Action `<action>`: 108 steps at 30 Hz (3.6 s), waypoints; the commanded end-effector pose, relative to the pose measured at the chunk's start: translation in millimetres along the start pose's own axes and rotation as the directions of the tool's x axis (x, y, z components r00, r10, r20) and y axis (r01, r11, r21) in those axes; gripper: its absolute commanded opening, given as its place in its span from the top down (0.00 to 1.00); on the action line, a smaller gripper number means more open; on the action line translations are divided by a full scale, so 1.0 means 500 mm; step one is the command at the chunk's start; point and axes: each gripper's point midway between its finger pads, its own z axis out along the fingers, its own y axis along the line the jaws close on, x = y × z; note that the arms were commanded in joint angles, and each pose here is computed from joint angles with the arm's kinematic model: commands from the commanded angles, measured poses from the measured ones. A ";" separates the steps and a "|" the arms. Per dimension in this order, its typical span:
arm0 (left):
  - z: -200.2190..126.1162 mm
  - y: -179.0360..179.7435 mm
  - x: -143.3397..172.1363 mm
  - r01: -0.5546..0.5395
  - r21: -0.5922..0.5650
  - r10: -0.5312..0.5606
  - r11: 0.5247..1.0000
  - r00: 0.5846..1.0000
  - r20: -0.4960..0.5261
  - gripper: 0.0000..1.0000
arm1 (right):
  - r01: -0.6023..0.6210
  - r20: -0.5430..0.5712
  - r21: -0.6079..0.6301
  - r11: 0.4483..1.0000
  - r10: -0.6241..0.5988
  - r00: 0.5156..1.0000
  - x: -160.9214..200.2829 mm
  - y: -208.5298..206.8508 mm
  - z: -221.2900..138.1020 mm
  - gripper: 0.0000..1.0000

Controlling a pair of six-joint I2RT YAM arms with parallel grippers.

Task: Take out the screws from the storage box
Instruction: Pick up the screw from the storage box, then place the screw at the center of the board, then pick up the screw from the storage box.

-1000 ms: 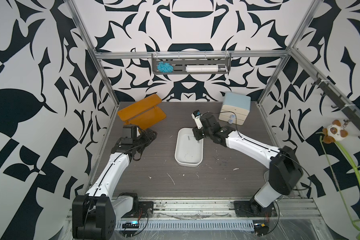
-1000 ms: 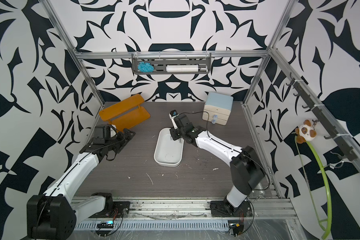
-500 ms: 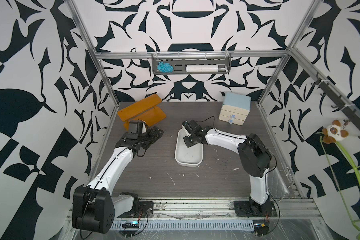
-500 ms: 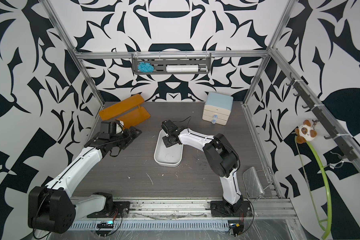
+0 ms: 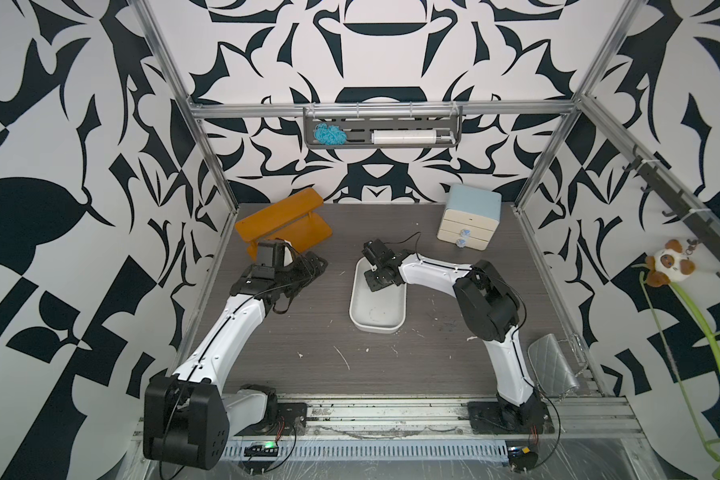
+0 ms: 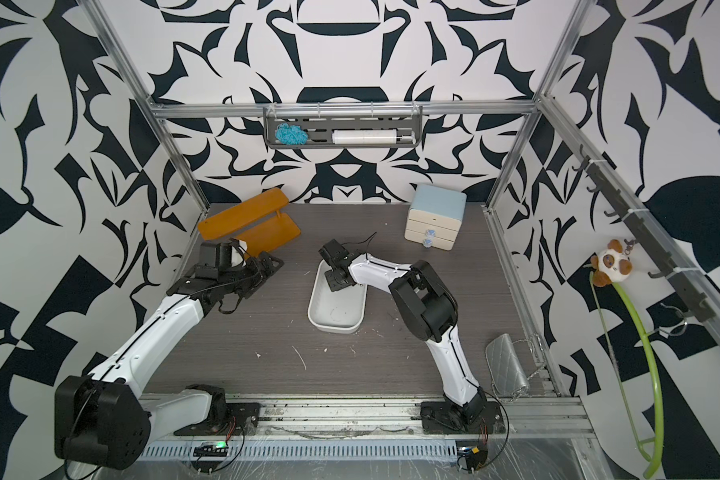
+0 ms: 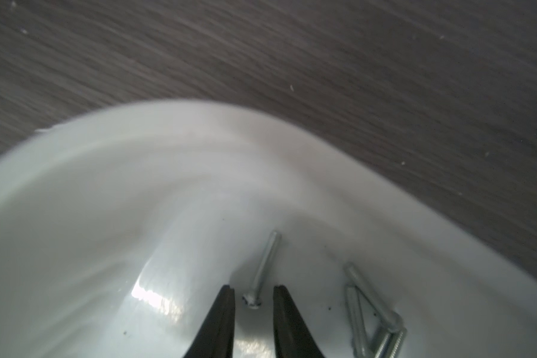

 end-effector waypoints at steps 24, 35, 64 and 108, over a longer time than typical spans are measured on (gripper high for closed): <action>-0.005 -0.013 0.008 -0.031 0.021 0.032 0.999 0.999 -0.022 0.08 | -0.037 0.227 -0.062 0.997 0.050 0.973 -0.090 -0.032 -0.223 1.00; 0.054 -0.133 0.098 -0.255 0.018 0.255 0.967 0.958 -0.131 0.13 | -0.311 0.327 0.108 0.944 0.261 0.908 0.037 -0.310 -0.330 1.00; 0.120 -0.200 0.191 -0.206 0.024 0.206 0.978 0.947 -0.245 0.19 | -0.491 0.076 0.264 0.831 0.489 0.869 0.280 -0.452 -0.185 0.97; 0.213 -0.259 0.226 -0.322 -0.020 0.309 0.947 0.923 -0.230 0.10 | -0.517 0.580 -0.079 0.852 0.461 0.672 -0.116 -0.475 -0.409 0.72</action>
